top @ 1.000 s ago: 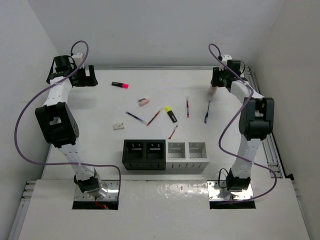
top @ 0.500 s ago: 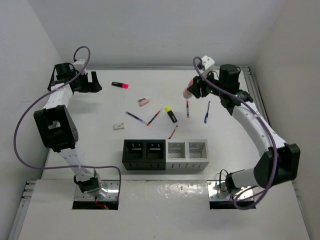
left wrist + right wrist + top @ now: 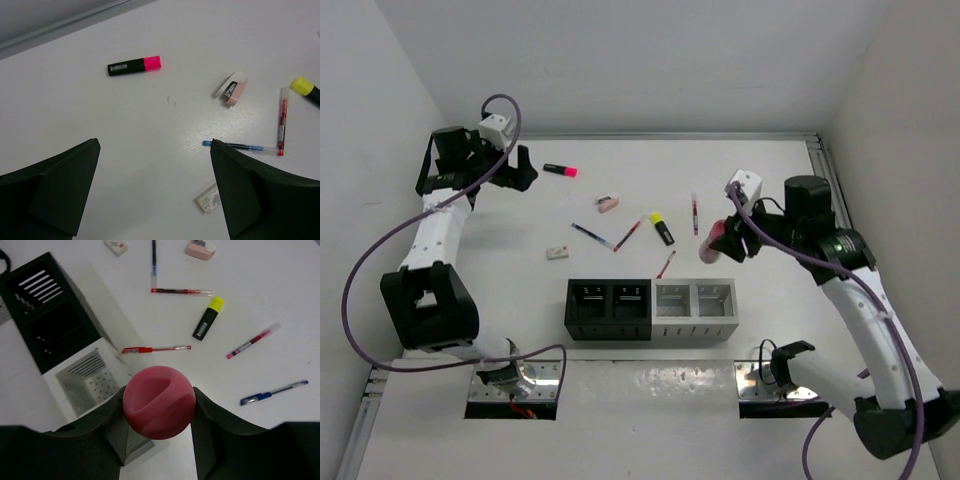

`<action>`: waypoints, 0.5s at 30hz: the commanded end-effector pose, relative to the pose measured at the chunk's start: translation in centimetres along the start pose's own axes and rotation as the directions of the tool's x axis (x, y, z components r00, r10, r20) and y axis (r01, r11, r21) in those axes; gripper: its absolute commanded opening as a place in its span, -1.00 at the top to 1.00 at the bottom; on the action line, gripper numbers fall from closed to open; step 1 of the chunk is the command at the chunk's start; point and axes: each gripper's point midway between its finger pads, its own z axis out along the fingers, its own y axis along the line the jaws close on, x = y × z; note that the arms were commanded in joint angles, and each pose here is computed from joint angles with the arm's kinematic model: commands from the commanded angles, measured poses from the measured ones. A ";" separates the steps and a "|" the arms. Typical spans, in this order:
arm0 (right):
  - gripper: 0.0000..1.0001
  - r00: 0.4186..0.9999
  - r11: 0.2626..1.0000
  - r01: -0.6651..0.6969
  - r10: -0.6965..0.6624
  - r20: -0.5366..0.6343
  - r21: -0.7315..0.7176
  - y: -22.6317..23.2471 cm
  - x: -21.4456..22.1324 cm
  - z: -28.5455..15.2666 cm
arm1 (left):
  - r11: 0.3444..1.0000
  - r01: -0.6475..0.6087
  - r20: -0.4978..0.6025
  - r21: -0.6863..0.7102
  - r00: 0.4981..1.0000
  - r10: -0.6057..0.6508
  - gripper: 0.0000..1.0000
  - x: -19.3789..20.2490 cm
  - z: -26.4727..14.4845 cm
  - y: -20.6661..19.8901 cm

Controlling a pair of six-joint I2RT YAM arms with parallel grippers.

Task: Sort the stationery into containers
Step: Place the stationery in the storage box.

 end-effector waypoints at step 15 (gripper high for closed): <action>1.00 0.993 0.991 -0.024 0.008 -0.121 -0.129 5.1 3.9 -3.3 | 0.983 -0.166 0.020 0.079 0.986 0.165 -0.97 -0.3 -4.3 -4.2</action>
